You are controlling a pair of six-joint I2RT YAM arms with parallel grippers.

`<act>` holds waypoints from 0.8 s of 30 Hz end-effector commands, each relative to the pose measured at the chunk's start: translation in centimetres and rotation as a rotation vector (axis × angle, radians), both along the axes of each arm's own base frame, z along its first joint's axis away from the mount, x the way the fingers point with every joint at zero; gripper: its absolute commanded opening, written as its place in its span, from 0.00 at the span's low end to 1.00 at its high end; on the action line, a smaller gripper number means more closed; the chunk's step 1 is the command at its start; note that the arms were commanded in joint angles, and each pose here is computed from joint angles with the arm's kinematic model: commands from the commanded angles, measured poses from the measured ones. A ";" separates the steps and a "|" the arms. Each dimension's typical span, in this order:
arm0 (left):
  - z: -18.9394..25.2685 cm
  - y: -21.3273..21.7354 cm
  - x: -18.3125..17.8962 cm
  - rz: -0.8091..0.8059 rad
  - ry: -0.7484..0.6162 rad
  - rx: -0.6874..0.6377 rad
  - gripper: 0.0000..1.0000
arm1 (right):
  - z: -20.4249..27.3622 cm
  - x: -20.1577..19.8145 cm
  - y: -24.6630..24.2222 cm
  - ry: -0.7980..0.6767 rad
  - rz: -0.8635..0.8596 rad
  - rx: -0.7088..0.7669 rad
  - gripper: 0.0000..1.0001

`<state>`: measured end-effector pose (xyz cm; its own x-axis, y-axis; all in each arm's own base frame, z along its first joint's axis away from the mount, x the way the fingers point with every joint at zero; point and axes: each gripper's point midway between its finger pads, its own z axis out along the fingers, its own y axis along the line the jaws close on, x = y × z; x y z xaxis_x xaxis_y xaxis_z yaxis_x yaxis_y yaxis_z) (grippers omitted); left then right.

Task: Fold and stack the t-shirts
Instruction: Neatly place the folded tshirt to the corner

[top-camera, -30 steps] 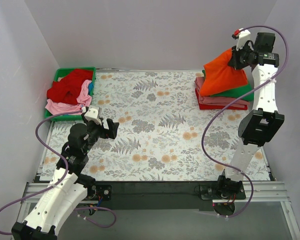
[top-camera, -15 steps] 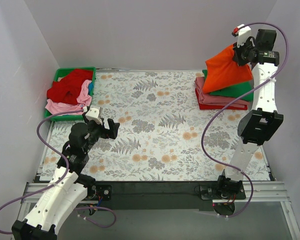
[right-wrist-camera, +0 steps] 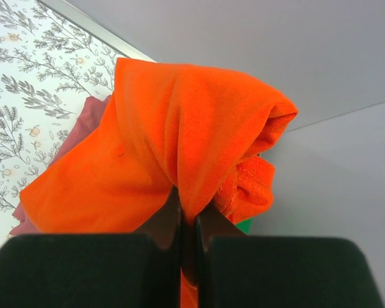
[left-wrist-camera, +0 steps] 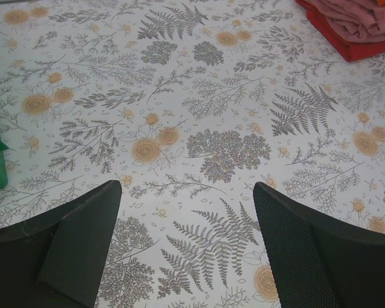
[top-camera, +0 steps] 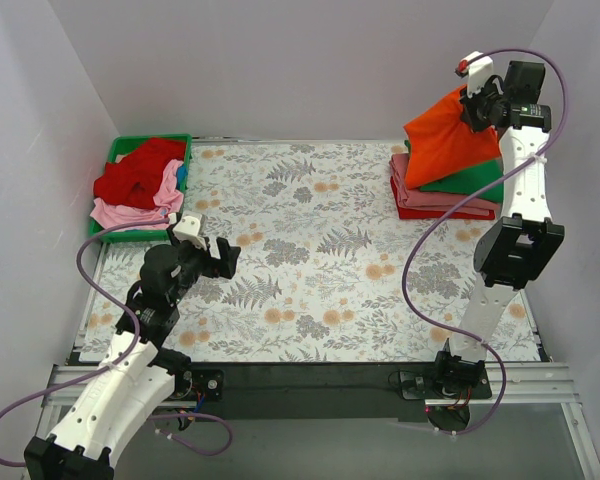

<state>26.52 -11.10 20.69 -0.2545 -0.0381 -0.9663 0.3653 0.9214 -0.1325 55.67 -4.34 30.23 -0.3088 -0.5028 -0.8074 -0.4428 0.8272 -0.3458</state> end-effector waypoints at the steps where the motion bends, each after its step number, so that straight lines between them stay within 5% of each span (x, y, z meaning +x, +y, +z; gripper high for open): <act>1: 0.1 -0.3 0.0 -0.016 -0.008 -0.003 0.83 | 3.1 1.3 2.1 -0.115 0.070 -0.005 0.01; 10: 0.0 -0.2 0.0 -0.012 -0.007 -0.002 0.83 | 3.8 2.0 5.0 -0.147 0.129 -0.012 0.01; 24: -0.2 -0.4 0.0 -0.023 -0.004 -0.005 0.83 | 0.1 0.9 -1.5 -0.065 0.008 -0.087 0.01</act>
<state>26.52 -11.22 20.50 -0.2594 -0.0363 -0.9651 0.3704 0.9191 -0.1341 56.89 -4.25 28.14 -0.2919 -0.5423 -0.7879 -0.4749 0.7972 -0.3727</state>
